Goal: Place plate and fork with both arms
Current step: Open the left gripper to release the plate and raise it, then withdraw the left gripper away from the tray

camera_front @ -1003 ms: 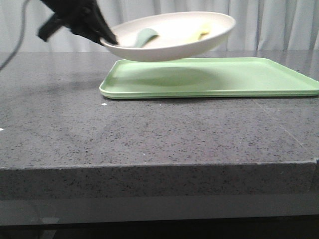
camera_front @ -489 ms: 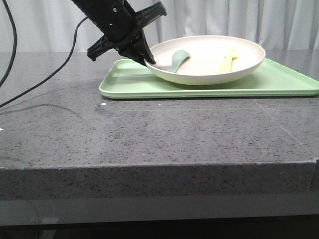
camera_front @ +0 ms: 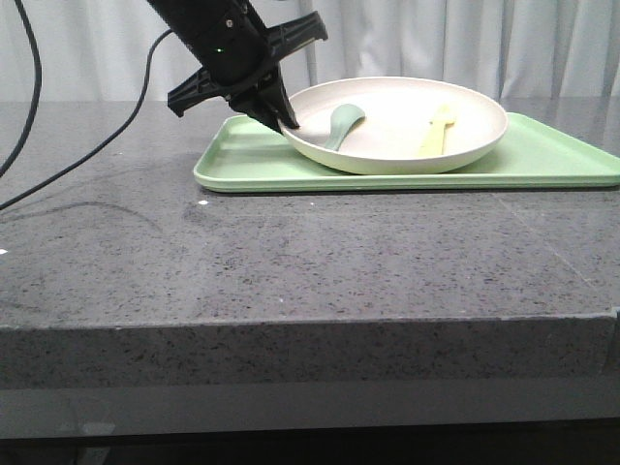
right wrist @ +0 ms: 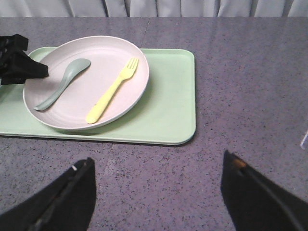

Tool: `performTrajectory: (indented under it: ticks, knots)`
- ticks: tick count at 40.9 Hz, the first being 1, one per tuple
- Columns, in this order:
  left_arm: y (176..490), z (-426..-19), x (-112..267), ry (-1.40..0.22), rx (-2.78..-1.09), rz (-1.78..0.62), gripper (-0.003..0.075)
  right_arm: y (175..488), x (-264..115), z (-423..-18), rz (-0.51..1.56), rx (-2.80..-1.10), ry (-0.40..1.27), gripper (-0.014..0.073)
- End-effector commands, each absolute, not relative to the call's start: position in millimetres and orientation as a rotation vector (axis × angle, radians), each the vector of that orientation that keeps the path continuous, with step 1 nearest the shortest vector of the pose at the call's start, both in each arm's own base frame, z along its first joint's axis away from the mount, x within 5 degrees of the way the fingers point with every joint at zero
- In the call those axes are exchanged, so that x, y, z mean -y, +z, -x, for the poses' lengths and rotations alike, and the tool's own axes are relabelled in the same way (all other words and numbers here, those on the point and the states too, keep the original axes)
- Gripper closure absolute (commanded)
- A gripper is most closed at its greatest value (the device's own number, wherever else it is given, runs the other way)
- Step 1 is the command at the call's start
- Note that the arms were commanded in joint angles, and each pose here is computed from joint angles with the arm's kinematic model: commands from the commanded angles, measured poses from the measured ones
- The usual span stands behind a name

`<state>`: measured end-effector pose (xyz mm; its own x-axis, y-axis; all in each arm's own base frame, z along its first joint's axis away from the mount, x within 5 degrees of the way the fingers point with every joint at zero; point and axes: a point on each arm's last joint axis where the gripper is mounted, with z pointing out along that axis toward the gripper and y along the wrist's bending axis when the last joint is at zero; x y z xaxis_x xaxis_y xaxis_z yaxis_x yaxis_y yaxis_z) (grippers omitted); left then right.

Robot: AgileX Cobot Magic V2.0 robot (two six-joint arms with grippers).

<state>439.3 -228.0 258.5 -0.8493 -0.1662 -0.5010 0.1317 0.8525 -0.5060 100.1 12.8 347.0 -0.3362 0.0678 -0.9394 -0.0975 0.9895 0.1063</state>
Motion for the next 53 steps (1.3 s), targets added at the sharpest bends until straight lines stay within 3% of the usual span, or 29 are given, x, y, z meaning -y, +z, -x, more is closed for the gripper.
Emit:
performTrajectory:
  ticks: [1,16,26,36,47,53]
  knots:
    - [306,-433,234,-0.825,-2.314,0.069,0.0738,363,-12,-102,0.022,-1.809,0.153,0.003]
    - [305,-433,235,-0.83,-2.317,0.092,0.0719,363,-12,-102,0.022,-1.809,0.153,0.003]
    - [305,-433,235,-0.828,-2.323,0.091,0.0532,363,-12,-102,0.022,-1.809,0.153,0.003]
    - [308,-430,234,-0.823,-2.342,0.071,0.0442,363,-12,-102,0.022,-1.809,0.153,0.003]
    - [347,-406,225,-0.765,-2.313,-0.141,0.0466,363,-12,-102,0.022,-1.809,0.153,0.003]
    - [368,-396,214,-0.658,-2.271,-0.206,0.0587,363,-12,-102,0.022,-1.809,0.153,0.003]
